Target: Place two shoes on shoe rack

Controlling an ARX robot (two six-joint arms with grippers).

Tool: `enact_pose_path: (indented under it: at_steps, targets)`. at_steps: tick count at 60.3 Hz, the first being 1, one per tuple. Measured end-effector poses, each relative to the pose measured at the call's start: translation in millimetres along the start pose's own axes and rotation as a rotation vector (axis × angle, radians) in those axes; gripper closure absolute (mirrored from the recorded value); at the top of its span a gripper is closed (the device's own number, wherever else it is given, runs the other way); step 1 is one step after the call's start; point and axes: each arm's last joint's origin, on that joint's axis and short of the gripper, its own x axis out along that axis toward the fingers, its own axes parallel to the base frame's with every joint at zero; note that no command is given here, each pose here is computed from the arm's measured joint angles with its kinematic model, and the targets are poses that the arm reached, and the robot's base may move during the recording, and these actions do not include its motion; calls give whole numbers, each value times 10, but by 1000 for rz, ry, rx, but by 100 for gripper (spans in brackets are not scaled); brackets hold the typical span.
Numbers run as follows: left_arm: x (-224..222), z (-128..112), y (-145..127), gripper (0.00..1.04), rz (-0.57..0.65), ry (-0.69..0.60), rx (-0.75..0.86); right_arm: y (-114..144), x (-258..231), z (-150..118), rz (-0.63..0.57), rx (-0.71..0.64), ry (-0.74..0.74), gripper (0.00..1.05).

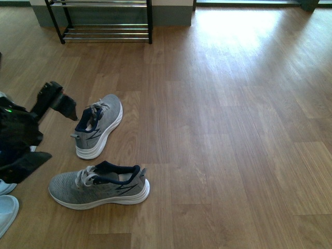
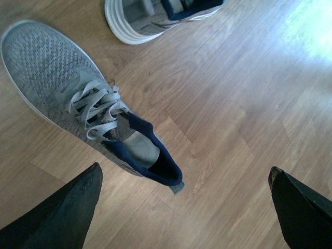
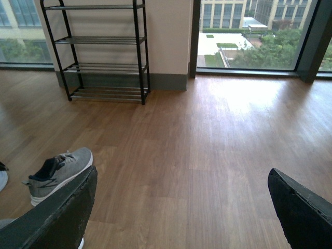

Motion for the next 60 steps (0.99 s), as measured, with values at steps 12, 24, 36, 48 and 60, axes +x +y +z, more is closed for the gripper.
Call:
enact_pose_path:
  at_steps: [12, 24, 36, 48, 60]
  targets:
    - [449, -165, 205, 9, 96, 84, -155, 0, 0, 0, 0, 0, 0, 9]
    - [707, -229, 325, 9, 149, 118, -254, 0, 0, 0, 0, 0, 0, 9]
    - [898, -254, 398, 9, 193, 145, -277, 0, 0, 0, 0, 0, 0, 9]
    - [1083, -270, 445, 9, 235, 163, -279, 0, 0, 0, 0, 0, 0, 9]
    - [1371, -405, 577, 9, 302, 197, -271, 0, 0, 0, 0, 0, 0, 9]
